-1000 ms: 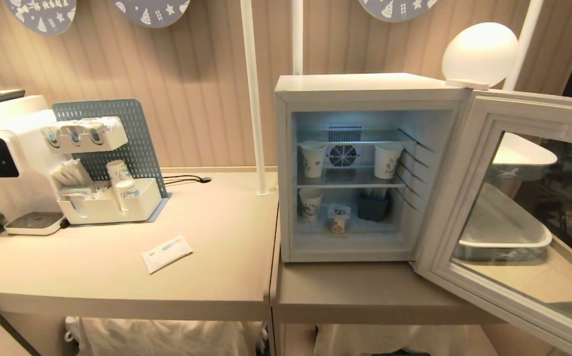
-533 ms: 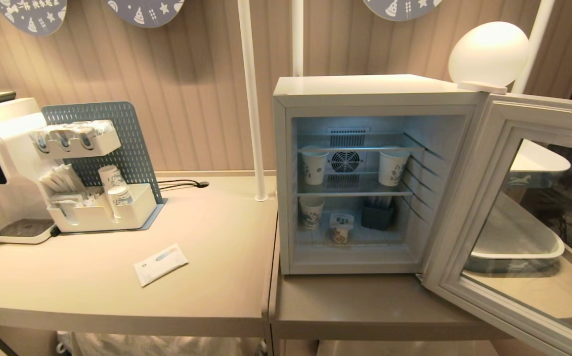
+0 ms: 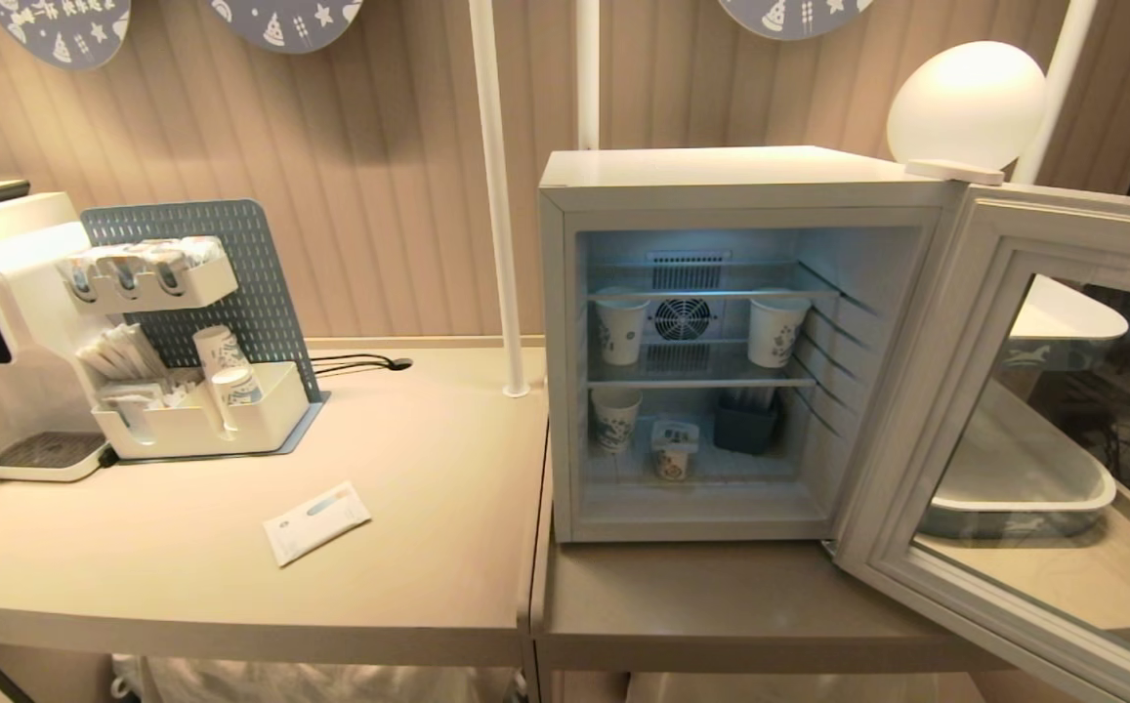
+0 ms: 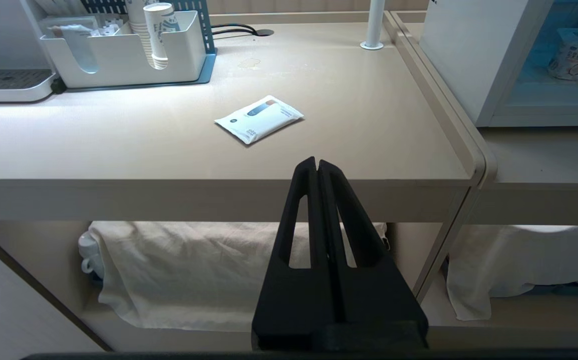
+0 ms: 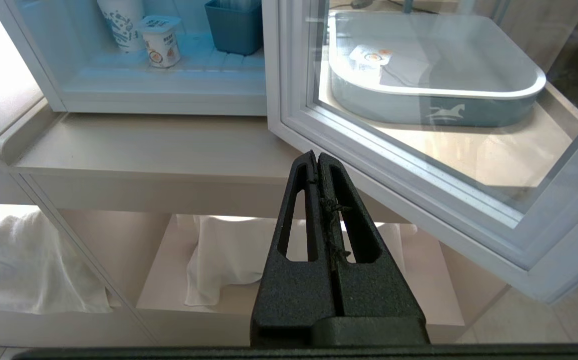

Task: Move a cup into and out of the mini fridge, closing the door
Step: Take the yoghurt out of the freezer

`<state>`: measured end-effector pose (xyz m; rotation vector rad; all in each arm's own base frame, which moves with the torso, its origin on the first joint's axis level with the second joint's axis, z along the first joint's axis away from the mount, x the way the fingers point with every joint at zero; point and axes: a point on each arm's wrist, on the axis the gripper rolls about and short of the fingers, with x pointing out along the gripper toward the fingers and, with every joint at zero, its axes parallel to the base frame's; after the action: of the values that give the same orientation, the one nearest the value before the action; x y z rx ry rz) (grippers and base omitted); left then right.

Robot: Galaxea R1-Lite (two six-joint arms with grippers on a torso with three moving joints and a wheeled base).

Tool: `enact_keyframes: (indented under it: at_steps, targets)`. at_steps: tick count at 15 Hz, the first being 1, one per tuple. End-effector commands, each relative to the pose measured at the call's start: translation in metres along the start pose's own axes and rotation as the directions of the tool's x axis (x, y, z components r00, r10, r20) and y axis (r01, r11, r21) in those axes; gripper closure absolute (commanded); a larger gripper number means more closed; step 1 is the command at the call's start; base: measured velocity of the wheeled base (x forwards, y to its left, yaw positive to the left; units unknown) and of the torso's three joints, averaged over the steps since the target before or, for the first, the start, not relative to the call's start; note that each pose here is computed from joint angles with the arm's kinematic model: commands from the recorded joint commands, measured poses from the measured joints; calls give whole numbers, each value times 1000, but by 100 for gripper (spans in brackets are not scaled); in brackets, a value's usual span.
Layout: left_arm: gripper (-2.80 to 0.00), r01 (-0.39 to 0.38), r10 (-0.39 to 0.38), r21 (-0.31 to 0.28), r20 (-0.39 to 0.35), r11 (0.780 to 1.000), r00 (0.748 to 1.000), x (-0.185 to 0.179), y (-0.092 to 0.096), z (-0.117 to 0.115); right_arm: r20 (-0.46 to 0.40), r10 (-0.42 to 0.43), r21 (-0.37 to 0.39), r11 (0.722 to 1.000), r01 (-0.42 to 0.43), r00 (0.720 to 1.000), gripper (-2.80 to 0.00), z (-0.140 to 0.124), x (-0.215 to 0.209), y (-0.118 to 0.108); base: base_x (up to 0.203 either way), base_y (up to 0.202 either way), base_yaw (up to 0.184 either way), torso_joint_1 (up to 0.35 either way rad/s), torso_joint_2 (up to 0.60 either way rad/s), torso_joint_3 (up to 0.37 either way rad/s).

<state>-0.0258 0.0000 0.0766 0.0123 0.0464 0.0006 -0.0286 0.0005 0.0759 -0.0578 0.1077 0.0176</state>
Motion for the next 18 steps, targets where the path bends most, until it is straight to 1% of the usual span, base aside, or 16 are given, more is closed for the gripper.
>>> enact_keyframes:
  at_steps: [1,2,3,4,6,7,8,9,10,12,13,15,17,18]
  targets:
    - [0,-1,1,1,-3,1000,1000,0,0,0,45,-4,1,1000,4,999,0,10,-4,-1,0,0,0,0,0,0]
    - [0,-1,1,1,-3,1000,1000,0,0,0,109,-6,1,1000,6,994,0,28,-12,-1,0,0,0,0,0,0]
    - [0,-1,1,1,-1,1000,1000,0,0,0,143,-2,-2,1000,2,990,0,48,-18,-2,0,0,0,0,0,0]
    - [0,-1,1,1,-2,1000,1000,0,0,0,119,7,-5,1000,-6,993,0,62,-16,-3,0,0,0,0,0,0]
    - [0,-1,1,0,-1,1000,1000,0,0,0,-8,40,-6,999,-40,999,0,96,5,-5,0,0,0,0,0,0]
    - [0,-1,1,0,-1,1000,1000,0,0,0,-69,63,-10,998,-64,996,0,107,18,-5,0,0,0,0,0,0]
    - [0,-1,1,0,-3,1000,1000,0,0,0,-138,96,-17,995,-99,986,0,118,35,-6,0,0,0,0,0,0]
    - [0,-1,1,0,-3,1000,1000,0,0,0,-214,136,-28,989,-145,967,0,124,54,-6,0,0,0,0,0,0]
    - [0,-1,1,0,-2,1000,1000,0,0,0,-288,175,-35,981,-193,942,0,127,73,-5,0,0,0,0,0,0]
    - [0,-1,1,-3,-1,1000,1000,0,0,0,-422,255,-27,956,-293,870,0,124,116,-2,0,0,0,0,0,0]
    - [0,-1,1,-3,-1,1000,1000,0,0,0,-456,287,-24,942,-334,842,0,121,135,1,0,0,0,0,0,0]
    - [0,-1,1,-5,-1,1000,1000,0,0,0,-475,364,-36,902,-431,801,0,109,172,14,0,0,0,0,0,0]
    - [0,-1,1,-6,-1,1000,1000,0,0,0,-478,449,-43,846,-531,755,0,91,201,34,0,0,0,0,0,0]
    - [0,-2,2,-11,-1,1000,1000,0,0,0,-467,493,-41,817,-575,734,0,82,214,44,0,0,0,0,0,0]
